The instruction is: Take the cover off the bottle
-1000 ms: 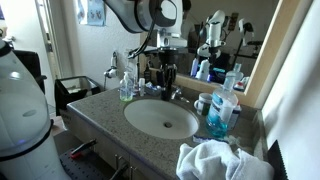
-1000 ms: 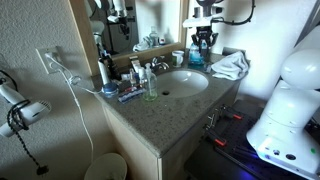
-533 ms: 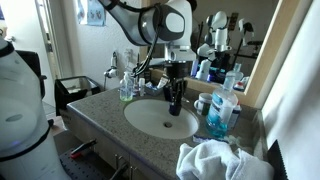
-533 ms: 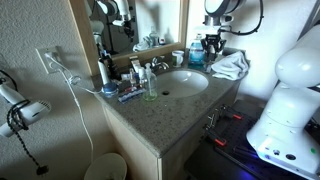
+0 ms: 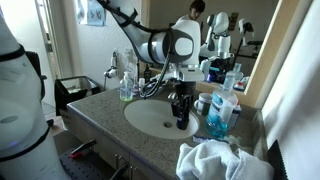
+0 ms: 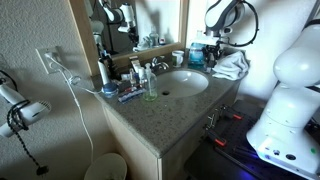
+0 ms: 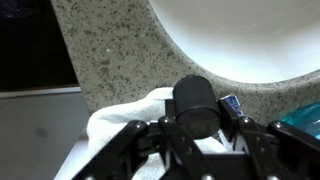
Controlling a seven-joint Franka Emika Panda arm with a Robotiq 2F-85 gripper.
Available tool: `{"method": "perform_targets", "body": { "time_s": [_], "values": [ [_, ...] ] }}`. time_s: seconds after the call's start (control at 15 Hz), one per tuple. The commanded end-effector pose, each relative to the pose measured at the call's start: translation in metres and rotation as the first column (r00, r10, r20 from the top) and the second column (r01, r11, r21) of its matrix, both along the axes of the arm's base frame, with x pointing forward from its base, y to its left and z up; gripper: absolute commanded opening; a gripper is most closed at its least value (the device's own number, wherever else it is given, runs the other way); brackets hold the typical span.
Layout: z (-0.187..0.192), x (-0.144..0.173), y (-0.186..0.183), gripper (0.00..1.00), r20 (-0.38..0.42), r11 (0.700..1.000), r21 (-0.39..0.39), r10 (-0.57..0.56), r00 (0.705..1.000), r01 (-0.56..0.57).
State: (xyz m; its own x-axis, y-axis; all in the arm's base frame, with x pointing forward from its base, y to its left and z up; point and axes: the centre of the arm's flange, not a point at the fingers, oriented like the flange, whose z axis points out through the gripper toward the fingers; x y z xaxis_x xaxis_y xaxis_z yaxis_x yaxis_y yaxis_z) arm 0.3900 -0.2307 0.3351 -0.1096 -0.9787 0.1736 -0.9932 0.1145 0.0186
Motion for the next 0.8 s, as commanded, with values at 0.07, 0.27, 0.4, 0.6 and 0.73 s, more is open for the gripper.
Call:
{"method": "perform_targets", "body": {
  "time_s": [0.07, 0.27, 0.4, 0.6, 0.73],
  "values": [
    [-0.022, 0.005, -0.023, 0.2, 0.017, 1.0, -0.025, -0.008, 1.0, 0.008],
    [-0.02, 0.002, -0.033, 0.2, 0.005, 0.999, -0.044, -0.007, 1.0, 0.007],
    [-0.02, -0.001, -0.04, 0.2, 0.002, 0.999, -0.051, -0.005, 1.0, 0.005],
    [-0.027, -0.008, -0.045, 0.2, -0.002, 0.998, -0.06, -0.011, 1.0, 0.01],
    [-0.032, -0.011, -0.048, 0.2, -0.011, 0.998, -0.069, -0.011, 1.0, 0.011]
  ]
}}
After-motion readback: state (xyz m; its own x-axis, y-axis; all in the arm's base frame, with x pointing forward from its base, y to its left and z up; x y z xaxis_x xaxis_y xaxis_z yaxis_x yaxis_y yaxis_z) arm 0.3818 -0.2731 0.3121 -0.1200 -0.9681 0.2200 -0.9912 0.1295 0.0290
